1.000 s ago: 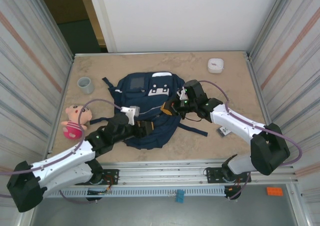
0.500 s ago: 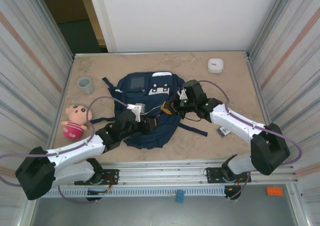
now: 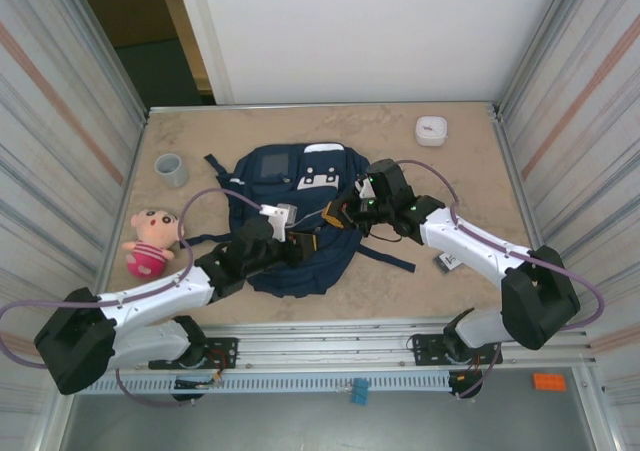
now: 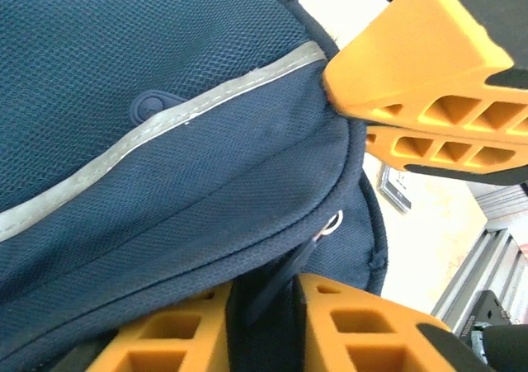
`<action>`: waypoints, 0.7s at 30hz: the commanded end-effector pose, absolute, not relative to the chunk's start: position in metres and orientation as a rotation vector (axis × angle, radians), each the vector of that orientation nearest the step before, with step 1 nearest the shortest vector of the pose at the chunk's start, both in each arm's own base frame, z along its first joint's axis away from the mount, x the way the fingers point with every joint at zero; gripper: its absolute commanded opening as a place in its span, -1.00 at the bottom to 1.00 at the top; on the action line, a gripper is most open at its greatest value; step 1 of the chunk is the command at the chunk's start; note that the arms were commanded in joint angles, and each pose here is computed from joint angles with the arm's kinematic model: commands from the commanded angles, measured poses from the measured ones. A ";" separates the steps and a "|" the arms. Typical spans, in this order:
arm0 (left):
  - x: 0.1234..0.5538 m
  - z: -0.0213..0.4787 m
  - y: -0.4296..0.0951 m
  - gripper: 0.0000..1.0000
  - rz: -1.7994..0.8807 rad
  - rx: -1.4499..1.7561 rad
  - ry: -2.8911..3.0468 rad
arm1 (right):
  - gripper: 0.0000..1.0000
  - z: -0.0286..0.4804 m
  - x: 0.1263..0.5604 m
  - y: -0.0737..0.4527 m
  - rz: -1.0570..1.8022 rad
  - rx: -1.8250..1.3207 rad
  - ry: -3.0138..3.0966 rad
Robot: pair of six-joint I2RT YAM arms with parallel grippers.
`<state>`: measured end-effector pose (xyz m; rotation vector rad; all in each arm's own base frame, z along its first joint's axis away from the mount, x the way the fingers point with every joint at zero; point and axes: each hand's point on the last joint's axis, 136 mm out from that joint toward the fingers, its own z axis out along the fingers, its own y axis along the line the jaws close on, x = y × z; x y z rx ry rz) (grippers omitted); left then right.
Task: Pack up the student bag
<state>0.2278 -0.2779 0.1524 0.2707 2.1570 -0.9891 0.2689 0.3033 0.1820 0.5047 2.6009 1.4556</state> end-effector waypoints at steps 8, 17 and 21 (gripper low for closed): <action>0.218 0.213 -0.304 -0.65 -1.175 0.425 1.909 | -1.00 0.207 0.259 0.317 1.567 0.410 2.563; 0.226 0.194 -0.292 -0.74 -1.074 0.373 1.977 | -1.00 0.209 0.258 0.316 1.562 0.412 2.560; 0.229 0.180 -0.283 -1.00 -1.008 0.320 2.044 | -1.00 0.211 0.257 0.315 1.563 0.403 2.558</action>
